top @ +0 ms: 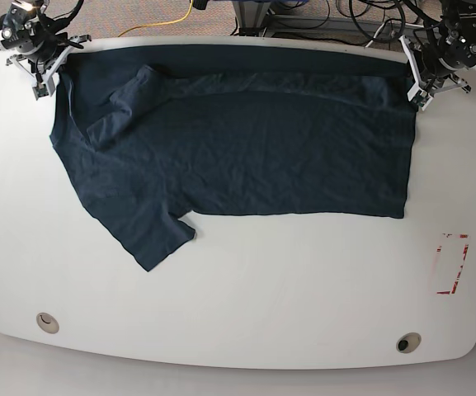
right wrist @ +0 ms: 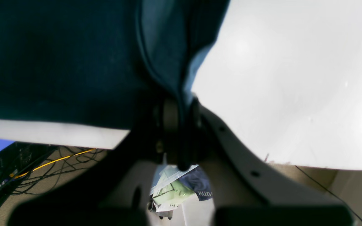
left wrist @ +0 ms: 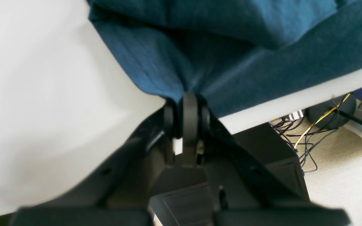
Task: Layout the t-shirt on the table in an organized manner, then fold the t-shirt properly
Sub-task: 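Pull the grasped edge with both grippers away from the hem, straightening it, then release the t-shirt and move both grippers toward its side edges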
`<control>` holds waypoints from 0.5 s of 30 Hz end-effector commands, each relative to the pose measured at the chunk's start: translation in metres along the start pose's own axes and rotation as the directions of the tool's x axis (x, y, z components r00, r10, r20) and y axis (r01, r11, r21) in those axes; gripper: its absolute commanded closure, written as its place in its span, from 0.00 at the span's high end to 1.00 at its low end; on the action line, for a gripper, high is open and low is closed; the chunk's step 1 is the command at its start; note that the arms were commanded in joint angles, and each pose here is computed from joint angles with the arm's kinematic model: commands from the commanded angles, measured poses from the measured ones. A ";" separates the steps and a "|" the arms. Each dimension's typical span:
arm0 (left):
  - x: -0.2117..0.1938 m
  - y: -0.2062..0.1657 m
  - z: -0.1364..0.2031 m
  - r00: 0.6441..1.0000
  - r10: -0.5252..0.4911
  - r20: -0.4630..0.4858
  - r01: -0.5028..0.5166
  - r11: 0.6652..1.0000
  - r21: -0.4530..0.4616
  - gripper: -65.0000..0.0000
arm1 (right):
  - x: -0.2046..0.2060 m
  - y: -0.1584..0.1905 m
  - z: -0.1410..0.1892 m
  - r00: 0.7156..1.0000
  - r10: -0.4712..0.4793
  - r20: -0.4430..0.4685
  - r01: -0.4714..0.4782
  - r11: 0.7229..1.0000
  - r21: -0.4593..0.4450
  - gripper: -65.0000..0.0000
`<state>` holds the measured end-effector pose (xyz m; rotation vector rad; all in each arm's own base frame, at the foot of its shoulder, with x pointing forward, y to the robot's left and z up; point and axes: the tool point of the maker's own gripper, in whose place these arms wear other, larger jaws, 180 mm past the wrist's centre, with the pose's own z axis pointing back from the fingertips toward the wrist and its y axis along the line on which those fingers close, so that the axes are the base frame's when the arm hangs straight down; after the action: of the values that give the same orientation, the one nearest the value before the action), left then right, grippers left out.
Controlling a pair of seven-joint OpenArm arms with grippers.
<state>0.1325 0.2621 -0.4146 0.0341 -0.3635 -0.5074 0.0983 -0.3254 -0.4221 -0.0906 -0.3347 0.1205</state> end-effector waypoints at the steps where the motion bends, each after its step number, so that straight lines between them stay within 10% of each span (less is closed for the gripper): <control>1: -0.005 0.008 0.005 0.999 -0.021 -0.029 0.021 0.999 0.026 0.00 | -0.013 -0.012 0.007 0.999 0.011 -0.052 -0.013 0.999 -0.039 0.02; 9: -0.012 0.008 0.007 0.998 -0.040 -0.051 0.042 0.999 0.022 0.00 | -0.016 -0.015 0.009 0.998 0.007 -0.066 -0.010 0.999 -0.048 0.13; 15: -0.001 0.016 0.016 0.997 -0.077 -0.029 0.078 0.996 0.051 0.34 | -0.002 -0.028 0.031 0.999 0.012 -0.033 -0.016 0.992 -0.122 0.66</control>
<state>0.1254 0.2701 -0.4106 0.0650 -0.3250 -0.5506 0.0843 -0.3387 -0.4099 -0.1504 -0.2786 0.1107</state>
